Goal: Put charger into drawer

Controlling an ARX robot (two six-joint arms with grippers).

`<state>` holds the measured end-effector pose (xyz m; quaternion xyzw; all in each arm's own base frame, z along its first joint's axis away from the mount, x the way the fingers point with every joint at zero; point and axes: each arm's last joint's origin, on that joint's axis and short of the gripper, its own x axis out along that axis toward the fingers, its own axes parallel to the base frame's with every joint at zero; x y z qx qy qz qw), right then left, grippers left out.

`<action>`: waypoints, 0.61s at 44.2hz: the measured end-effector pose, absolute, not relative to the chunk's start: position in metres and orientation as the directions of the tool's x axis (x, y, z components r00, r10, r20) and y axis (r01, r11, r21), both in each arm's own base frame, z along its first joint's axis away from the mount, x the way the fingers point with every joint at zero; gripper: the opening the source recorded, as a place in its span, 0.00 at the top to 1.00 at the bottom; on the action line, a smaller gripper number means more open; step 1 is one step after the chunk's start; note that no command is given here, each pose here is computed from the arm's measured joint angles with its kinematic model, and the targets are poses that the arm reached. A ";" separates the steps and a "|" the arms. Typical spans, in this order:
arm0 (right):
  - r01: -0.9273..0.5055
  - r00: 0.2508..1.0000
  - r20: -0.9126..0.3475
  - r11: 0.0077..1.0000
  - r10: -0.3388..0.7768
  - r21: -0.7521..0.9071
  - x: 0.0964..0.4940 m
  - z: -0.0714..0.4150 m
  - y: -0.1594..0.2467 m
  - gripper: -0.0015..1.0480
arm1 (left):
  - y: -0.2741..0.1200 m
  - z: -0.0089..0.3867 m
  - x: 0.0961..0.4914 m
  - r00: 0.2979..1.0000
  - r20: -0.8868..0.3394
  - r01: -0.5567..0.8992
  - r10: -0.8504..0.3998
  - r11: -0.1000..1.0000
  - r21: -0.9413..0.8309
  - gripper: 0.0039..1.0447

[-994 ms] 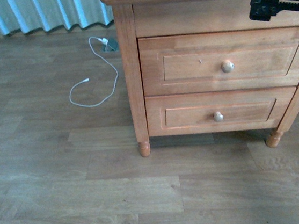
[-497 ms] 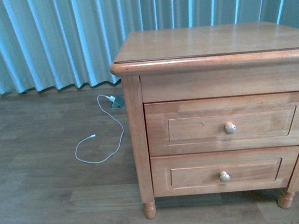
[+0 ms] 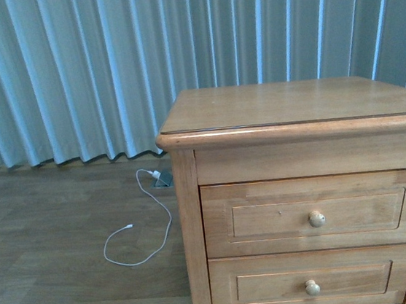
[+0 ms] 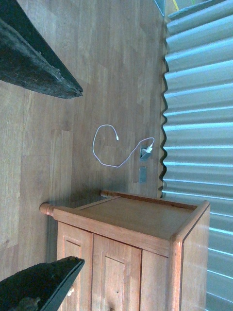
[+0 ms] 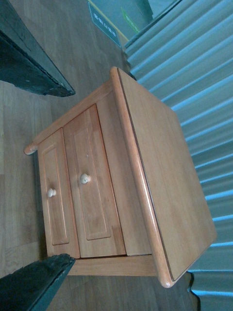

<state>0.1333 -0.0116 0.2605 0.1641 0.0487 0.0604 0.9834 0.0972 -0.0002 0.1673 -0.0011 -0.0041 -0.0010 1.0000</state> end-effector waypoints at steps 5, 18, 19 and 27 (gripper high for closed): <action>0.016 1.000 0.003 0.993 -0.017 0.113 0.129 0.246 -0.004 0.32 | 0.000 0.167 0.097 1.000 0.008 0.002 -0.002 1.000 -0.002 0.06; 0.003 1.000 -0.006 1.000 -0.003 0.010 0.118 0.206 0.000 0.91 | 0.000 0.167 0.097 1.000 0.008 0.001 -0.001 1.000 -0.002 0.06; 0.003 1.000 -0.005 1.000 -0.003 0.010 0.118 0.204 0.000 0.96 | 0.000 0.167 0.097 1.000 0.008 0.001 -0.001 1.000 -0.002 0.06; 0.003 1.000 -0.002 1.000 -0.003 0.004 0.114 0.192 0.000 0.98 | 0.000 0.167 0.097 1.000 0.008 0.002 -0.002 1.000 -0.002 0.06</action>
